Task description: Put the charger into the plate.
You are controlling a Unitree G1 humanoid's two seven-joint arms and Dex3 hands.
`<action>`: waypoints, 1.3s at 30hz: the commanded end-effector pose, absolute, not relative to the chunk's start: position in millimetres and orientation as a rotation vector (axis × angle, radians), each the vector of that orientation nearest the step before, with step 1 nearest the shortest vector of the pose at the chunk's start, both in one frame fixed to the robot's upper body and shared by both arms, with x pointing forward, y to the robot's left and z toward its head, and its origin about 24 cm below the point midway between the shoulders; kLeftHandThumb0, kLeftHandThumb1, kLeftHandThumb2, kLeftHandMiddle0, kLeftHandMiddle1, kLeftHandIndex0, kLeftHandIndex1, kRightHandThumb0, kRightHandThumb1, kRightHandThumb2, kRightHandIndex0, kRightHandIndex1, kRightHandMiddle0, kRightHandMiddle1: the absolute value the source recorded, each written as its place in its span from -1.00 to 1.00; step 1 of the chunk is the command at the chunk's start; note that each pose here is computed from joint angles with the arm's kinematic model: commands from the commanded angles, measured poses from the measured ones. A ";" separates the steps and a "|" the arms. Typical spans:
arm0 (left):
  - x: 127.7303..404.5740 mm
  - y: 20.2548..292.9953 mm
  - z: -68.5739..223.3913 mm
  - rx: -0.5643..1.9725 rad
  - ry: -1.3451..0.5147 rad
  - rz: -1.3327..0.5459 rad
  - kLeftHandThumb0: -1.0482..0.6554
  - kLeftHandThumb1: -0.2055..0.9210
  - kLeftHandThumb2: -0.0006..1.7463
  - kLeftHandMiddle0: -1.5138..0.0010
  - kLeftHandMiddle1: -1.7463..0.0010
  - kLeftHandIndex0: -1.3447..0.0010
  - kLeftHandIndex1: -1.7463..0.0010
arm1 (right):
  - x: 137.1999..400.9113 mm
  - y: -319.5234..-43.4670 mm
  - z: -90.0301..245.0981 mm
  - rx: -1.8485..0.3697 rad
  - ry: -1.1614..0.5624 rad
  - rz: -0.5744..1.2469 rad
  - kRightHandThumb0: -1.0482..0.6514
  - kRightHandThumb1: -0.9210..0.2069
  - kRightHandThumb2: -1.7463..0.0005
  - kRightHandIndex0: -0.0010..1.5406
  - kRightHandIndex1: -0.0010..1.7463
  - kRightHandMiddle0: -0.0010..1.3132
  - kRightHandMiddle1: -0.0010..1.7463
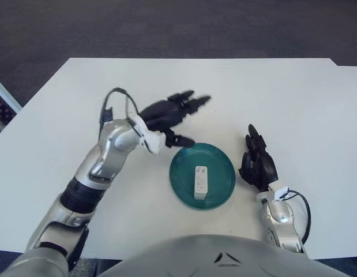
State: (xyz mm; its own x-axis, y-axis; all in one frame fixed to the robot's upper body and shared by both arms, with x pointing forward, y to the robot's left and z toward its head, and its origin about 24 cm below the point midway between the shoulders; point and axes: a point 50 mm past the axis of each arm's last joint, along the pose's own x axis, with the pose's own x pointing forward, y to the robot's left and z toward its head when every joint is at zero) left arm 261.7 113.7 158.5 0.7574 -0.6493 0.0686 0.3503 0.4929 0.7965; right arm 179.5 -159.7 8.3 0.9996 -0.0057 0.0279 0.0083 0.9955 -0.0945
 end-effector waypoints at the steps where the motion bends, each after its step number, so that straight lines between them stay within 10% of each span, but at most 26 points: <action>1: 257.3 135.3 136.4 0.397 -0.153 -0.345 -1.00 1.00 -0.15 1.00 1.00 0.93 0.97 | 168.0 -158.6 -9.0 -0.075 0.075 -0.011 -1.00 -1.00 -0.07 -1.00 -1.00 -1.00 -0.99; 10: 220.8 121.6 95.2 -0.516 0.199 0.239 -0.97 1.00 0.02 0.43 0.98 0.90 0.24 | 162.1 -153.6 4.6 -0.059 0.045 0.000 -1.00 -1.00 -0.05 -1.00 -1.00 -0.99 -0.99; 24: 192.1 127.0 67.9 -0.607 0.227 0.229 -1.00 1.00 0.10 0.95 1.00 1.00 0.63 | 158.7 -144.8 12.0 -0.023 0.019 0.017 -1.00 -1.00 -0.05 -1.00 -1.00 -0.96 -0.97; 39: 171.4 134.5 46.4 -0.592 0.234 0.084 -1.00 1.00 0.10 0.94 0.98 0.94 0.59 | 157.3 -146.2 7.6 0.004 0.043 0.019 -1.00 -1.00 -0.06 -1.00 -1.00 -0.97 -0.97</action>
State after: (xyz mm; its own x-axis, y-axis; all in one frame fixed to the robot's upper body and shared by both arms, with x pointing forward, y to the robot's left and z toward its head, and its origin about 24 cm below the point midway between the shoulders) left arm 167.5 150.7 46.0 0.9643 0.0445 -0.2611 -0.1610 0.8812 -0.4446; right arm 160.5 -145.4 16.0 0.9997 0.0224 0.0101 -0.0222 0.9996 -0.0178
